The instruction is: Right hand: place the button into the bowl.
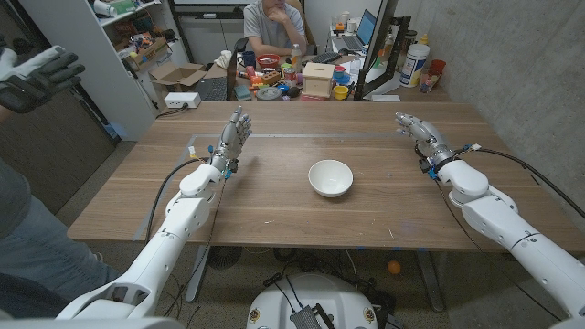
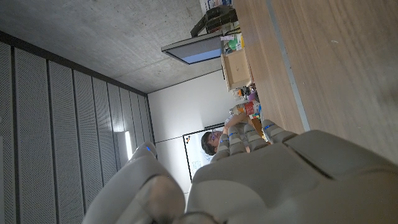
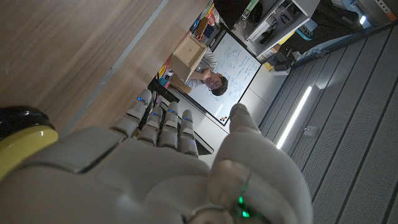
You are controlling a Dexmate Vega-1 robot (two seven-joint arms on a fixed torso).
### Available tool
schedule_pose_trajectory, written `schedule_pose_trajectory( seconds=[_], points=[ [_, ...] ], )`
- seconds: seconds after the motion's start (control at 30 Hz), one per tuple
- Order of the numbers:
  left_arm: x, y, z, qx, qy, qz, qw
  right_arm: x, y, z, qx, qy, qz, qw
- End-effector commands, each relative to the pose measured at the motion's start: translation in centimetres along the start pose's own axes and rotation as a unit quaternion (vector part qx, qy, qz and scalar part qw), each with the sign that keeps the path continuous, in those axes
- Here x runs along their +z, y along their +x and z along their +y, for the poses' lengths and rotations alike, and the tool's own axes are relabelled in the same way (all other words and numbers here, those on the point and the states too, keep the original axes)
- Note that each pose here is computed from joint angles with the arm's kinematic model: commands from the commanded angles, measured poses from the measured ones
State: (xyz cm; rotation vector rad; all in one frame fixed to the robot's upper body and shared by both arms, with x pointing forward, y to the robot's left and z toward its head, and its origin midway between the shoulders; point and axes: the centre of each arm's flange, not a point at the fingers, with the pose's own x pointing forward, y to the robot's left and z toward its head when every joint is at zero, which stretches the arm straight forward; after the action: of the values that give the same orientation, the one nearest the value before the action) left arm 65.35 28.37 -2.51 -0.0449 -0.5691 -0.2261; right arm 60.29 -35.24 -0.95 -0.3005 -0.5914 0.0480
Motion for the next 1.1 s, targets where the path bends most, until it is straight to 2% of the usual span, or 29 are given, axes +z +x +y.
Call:
schedule_pose_trajectory(
  seconds=[0.03, 0.37, 0.6, 0.8, 1.1],
  points=[
    [0.0, -0.2, -0.3, -0.007, -0.002, 0.000, 1.000, 0.8, -0.7, -1.7, -0.015, -0.067, 0.009, 0.9976],
    [0.0, -0.4, -0.4, -0.005, 0.010, 0.001, 1.000, 1.7, -1.2, -3.0, -0.042, -0.157, 0.020, 0.9866],
    [-0.3, -0.5, -0.5, -0.007, -0.005, 0.002, 1.000, 2.1, -1.3, -3.7, -0.047, -0.205, 0.040, 0.9767],
    [-0.4, -0.8, -0.5, -0.002, 0.009, 0.003, 1.000, 2.8, -1.1, -4.4, -0.044, -0.271, 0.059, 0.9598],
    [-0.4, -1.0, -0.8, -0.003, 0.007, 0.000, 1.000, 3.6, -0.9, -5.0, -0.045, -0.363, 0.082, 0.9271]
  ],
)
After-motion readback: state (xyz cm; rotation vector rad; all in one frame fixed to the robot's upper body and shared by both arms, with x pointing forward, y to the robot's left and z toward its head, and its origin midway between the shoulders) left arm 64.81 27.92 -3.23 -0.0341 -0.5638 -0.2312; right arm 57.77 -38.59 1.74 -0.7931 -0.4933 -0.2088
